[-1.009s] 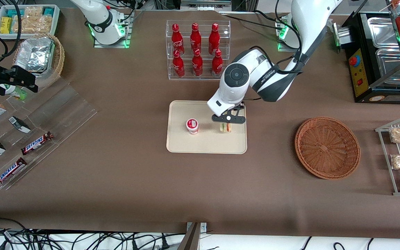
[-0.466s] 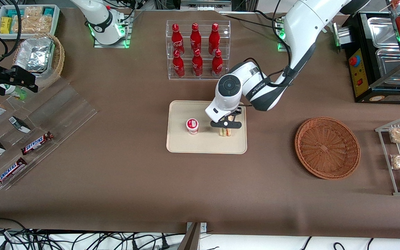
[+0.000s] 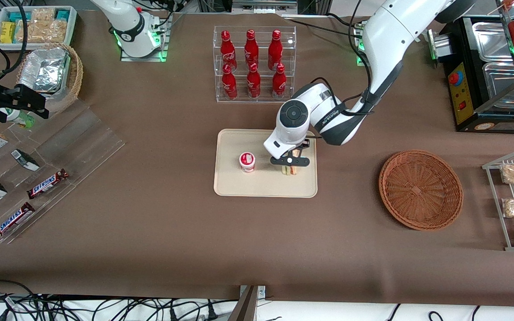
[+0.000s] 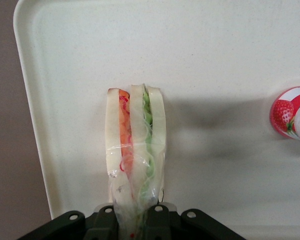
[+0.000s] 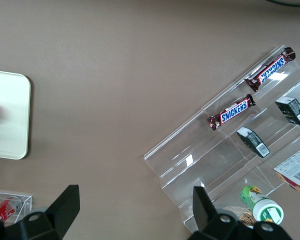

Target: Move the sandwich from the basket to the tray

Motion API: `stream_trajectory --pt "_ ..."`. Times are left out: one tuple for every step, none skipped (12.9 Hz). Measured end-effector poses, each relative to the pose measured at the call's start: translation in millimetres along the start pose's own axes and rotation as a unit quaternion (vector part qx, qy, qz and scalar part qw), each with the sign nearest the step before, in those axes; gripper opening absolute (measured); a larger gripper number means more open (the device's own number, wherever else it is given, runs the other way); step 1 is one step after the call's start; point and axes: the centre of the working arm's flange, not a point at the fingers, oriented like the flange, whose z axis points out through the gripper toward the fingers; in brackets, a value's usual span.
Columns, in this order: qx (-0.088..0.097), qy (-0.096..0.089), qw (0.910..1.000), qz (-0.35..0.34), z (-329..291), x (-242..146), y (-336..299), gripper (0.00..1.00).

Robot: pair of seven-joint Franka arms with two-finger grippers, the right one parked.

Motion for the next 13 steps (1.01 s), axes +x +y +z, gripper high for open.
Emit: stream_trajectory --pt "0.000 0.000 1.0000 0.000 0 0 0 0.24" --pt "0.000 0.000 1.0000 0.000 1 0 0 0.24" --pt "0.000 -0.001 1.0000 -0.002 1 0 0 0.29" --pt "0.001 -0.001 1.0000 -0.007 1 0 0 0.39" --pt "0.001 -0.001 0.9999 -0.012 1 0 0 0.49" --pt "0.001 0.000 0.9999 -0.017 1 0 0 0.59" --pt "0.001 0.000 0.9998 -0.020 -1 1 0 0.70" --pt "0.002 0.001 0.9997 -0.025 -5 5 -2 0.81" --pt "0.006 0.003 0.9995 -0.032 -15 10 -5 0.89" --pt "0.011 0.005 0.9989 -0.045 -31 20 -12 0.99" --pt "0.014 0.009 0.9980 -0.061 -53 35 -24 1.00" --pt "0.016 0.013 0.9965 -0.081 -80 51 -41 1.00" --pt "0.019 0.017 0.9945 -0.102 -107 66 -61 1.00"
